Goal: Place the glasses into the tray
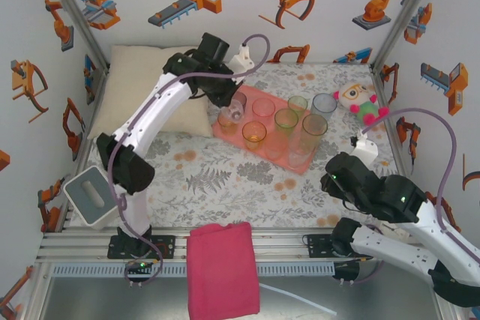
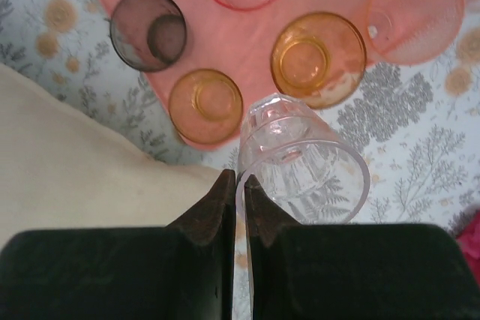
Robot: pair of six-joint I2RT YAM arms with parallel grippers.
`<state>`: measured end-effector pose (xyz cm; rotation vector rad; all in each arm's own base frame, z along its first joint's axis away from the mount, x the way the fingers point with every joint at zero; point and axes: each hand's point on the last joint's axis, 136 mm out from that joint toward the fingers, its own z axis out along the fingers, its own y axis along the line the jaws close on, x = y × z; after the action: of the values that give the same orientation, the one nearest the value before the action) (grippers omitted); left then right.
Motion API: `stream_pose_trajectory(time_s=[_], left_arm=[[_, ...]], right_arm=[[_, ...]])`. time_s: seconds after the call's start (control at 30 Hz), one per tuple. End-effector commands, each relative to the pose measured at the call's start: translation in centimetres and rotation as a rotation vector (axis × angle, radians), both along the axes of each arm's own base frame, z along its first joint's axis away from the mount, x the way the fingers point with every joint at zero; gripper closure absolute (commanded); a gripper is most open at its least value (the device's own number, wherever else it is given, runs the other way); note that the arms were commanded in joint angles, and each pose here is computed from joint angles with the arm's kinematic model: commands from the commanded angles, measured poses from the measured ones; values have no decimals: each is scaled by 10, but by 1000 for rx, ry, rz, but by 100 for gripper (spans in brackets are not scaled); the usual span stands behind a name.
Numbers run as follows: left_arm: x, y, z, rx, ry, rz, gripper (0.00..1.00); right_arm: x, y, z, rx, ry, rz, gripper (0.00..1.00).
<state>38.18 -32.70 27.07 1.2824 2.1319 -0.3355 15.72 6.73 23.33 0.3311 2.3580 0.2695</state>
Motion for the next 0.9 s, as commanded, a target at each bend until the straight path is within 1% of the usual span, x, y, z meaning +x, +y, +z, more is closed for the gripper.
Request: stream_pose_trajectory(time_s=[0.0,0.03,0.07,0.13,0.43,0.57,0.87], left_arm=[[20,-8,9,-44,5,-1,86],[28,-11,10,-58,6,7,86],[35,-13,19,-81,-12,16,86],[49,-19,15,-95,-8,29,86],[101,-32,-1,-152,-91,90,86],[118,-31,-3,-185,-106,117,86],[141,-25,-11,-193,-146,148,86]], right_arm=[[0,-12,-1,-24,-13,-54,68],[0,-13,0,-23,-15,-57,68],[0,-13,0,-22,-17,-60,68],[1,-13,1,-28,-18,-64,68],[7,-6,-1,-66,5,-70,68],[12,-2,3,-75,0,-64,68],[23,7,24,-84,-42,-50,68]])
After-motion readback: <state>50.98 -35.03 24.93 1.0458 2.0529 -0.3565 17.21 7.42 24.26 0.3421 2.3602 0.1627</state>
